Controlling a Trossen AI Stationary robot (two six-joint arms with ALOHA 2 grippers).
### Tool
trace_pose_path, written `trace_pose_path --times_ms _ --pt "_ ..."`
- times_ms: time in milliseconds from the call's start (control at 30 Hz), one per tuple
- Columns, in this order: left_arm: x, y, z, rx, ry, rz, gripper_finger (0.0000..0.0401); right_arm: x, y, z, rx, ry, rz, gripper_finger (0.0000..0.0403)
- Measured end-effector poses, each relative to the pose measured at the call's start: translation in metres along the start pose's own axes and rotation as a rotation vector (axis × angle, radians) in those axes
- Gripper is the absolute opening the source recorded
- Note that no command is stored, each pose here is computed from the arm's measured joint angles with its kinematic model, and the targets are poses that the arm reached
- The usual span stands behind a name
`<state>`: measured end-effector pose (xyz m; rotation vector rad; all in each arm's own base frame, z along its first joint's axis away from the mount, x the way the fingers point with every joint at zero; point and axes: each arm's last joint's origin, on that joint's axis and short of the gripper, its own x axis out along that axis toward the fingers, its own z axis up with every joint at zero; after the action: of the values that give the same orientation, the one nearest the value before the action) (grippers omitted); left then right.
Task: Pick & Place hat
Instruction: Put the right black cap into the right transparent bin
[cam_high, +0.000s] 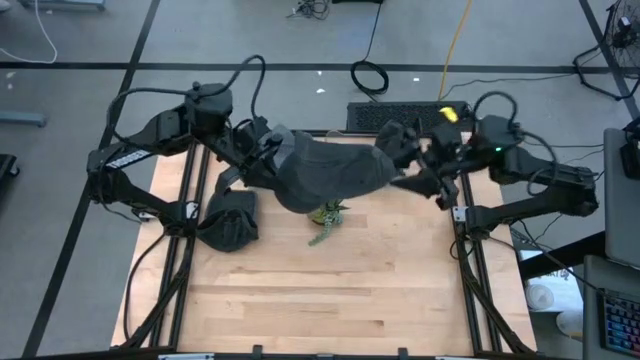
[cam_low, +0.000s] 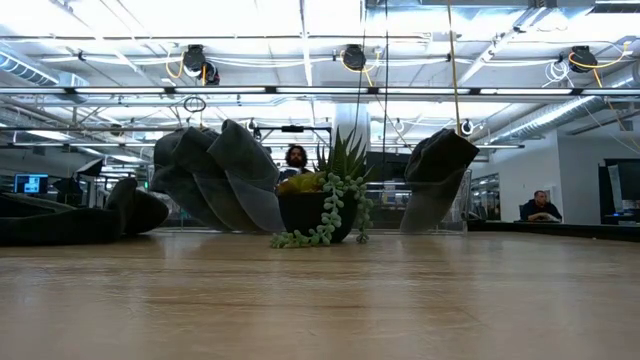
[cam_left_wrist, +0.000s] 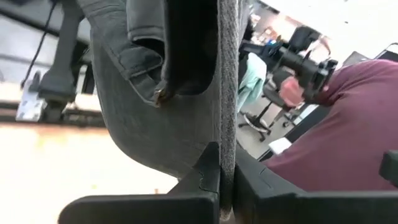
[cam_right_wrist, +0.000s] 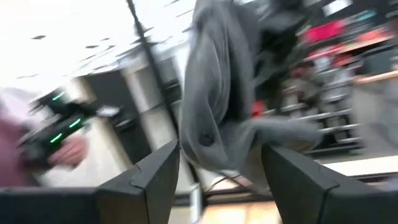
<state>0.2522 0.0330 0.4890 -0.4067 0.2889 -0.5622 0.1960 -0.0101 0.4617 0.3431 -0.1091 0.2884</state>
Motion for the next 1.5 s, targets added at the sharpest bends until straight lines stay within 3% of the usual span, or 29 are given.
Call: trace_pose_path --times_ms 133,300,633,900,1033,1233,1500 --pt "-0.003 0.006 -0.006 -0.052 0.048 0.044 0.0008 -0.014 -0.001 0.006 -0.012 -0.063 -0.149 0.0209" --pt "-0.006 0.010 -0.012 -0.100 0.084 0.089 0.0008 -0.016 -0.006 0.009 -0.011 -0.079 -0.192 0.0211" --pt "-0.005 0.014 -0.016 -0.138 0.113 0.148 0.0008 0.016 -0.025 -0.006 0.018 -0.002 -0.137 0.0218" --pt "-0.005 0.014 -0.018 -0.162 0.126 0.170 0.0008 0.030 -0.030 -0.007 0.022 -0.028 -0.067 0.0212" --pt "-0.005 0.015 -0.019 -0.165 0.128 0.179 0.0008 0.030 -0.030 -0.007 0.046 -0.031 -0.067 0.0171" --pt "-0.005 0.015 -0.019 -0.162 0.128 0.179 0.0008 0.030 -0.030 -0.007 0.024 -0.027 -0.068 0.0027" --pt "-0.005 0.015 -0.019 -0.164 0.127 0.178 0.0009 0.029 -0.031 -0.009 0.058 -0.012 -0.076 0.0013"
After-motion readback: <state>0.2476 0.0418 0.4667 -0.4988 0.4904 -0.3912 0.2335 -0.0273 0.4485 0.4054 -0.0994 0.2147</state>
